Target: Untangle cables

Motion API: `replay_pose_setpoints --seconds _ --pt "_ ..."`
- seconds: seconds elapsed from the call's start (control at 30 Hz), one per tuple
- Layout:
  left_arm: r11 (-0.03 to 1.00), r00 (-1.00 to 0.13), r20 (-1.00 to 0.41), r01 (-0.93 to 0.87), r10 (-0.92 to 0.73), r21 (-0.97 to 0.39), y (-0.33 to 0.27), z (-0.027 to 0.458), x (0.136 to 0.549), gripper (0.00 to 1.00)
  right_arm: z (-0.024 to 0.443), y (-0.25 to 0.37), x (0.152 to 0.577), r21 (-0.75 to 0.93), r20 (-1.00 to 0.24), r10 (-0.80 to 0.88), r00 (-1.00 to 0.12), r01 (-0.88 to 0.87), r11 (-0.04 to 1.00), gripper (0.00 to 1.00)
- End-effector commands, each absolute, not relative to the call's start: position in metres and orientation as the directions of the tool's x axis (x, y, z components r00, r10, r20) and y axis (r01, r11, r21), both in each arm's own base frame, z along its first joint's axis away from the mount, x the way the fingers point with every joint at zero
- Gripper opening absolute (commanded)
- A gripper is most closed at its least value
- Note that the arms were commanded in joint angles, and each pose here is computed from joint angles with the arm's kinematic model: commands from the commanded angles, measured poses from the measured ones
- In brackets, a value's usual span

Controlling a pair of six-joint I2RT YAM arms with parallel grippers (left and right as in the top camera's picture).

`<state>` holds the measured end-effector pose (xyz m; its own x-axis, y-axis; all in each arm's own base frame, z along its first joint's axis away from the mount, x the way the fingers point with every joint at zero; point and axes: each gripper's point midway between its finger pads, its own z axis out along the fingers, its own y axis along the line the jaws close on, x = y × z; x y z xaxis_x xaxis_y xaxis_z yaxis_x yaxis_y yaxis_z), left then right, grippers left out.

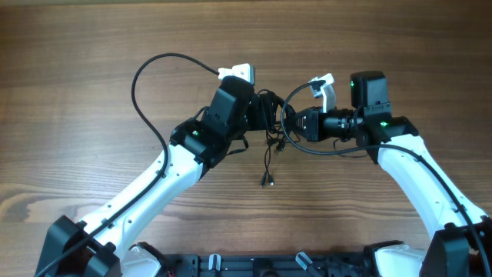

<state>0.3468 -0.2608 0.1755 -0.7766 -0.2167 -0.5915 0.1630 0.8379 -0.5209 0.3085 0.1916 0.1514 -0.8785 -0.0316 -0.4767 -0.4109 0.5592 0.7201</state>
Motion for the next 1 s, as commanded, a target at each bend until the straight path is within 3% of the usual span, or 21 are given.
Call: replay_pose_setpoints --seconds 0.0,0.13,0.23,0.33,0.43,0.53,0.63,0.73,0.8,0.87,0.97 --pt "0.844 -0.770 -0.597 0.151 -0.226 -0.514 -0.258 0.175 0.353 0.54 0.159 0.197 0.304 0.729 -0.497 -0.056 -0.866 -0.452 0.514 0.04" --pt "0.850 -0.787 -0.579 0.142 -0.214 -0.507 -0.261 0.160 0.355 0.51 0.162 0.200 0.301 0.730 -0.511 -0.070 -0.857 -0.476 0.490 0.04" --pt "0.852 -0.787 -0.579 0.140 -0.214 -0.505 -0.262 0.157 0.357 0.35 0.162 0.200 0.301 0.730 -0.512 -0.071 -0.856 -0.477 0.490 0.04" --pt "0.858 -0.779 -0.587 0.132 -0.220 -0.497 -0.259 0.158 0.359 0.09 0.163 0.201 0.299 0.732 -0.515 -0.076 -0.854 -0.484 0.479 0.04" --pt "0.857 -0.778 -0.588 0.133 -0.220 -0.497 -0.260 0.158 0.359 0.04 0.165 0.202 0.297 0.731 -0.528 -0.090 -0.845 -0.505 0.459 0.04" --pt "0.862 -0.772 -0.602 0.150 -0.203 -0.484 -0.258 0.159 0.360 0.04 0.163 0.201 0.298 0.713 -0.544 -0.098 -0.834 -0.520 0.470 0.04" --pt "0.843 -0.758 -0.610 0.159 -0.229 -0.514 -0.250 0.175 0.365 0.04 0.134 0.175 0.320 0.587 -0.533 -0.076 -0.843 -0.432 0.684 0.04" --pt "0.774 -0.730 -0.624 0.214 -0.279 -0.596 -0.237 0.223 0.364 0.04 0.102 0.129 0.335 0.431 -0.459 0.050 -0.887 -0.173 0.886 0.04" --pt "0.723 -0.712 -0.634 0.262 -0.301 -0.639 -0.227 0.253 0.358 0.04 0.100 0.122 0.337 0.400 -0.461 0.059 -0.885 -0.148 0.905 0.05" --pt "0.682 -0.705 -0.640 0.306 -0.306 -0.664 -0.224 0.273 0.350 0.04 0.100 0.122 0.338 0.398 -0.466 0.061 -0.883 -0.148 0.905 0.12" --pt "0.640 -0.710 -0.640 0.351 -0.294 -0.684 -0.225 0.287 0.339 0.04 0.103 0.128 0.337 0.426 -0.469 0.052 -0.882 -0.174 0.888 0.04"
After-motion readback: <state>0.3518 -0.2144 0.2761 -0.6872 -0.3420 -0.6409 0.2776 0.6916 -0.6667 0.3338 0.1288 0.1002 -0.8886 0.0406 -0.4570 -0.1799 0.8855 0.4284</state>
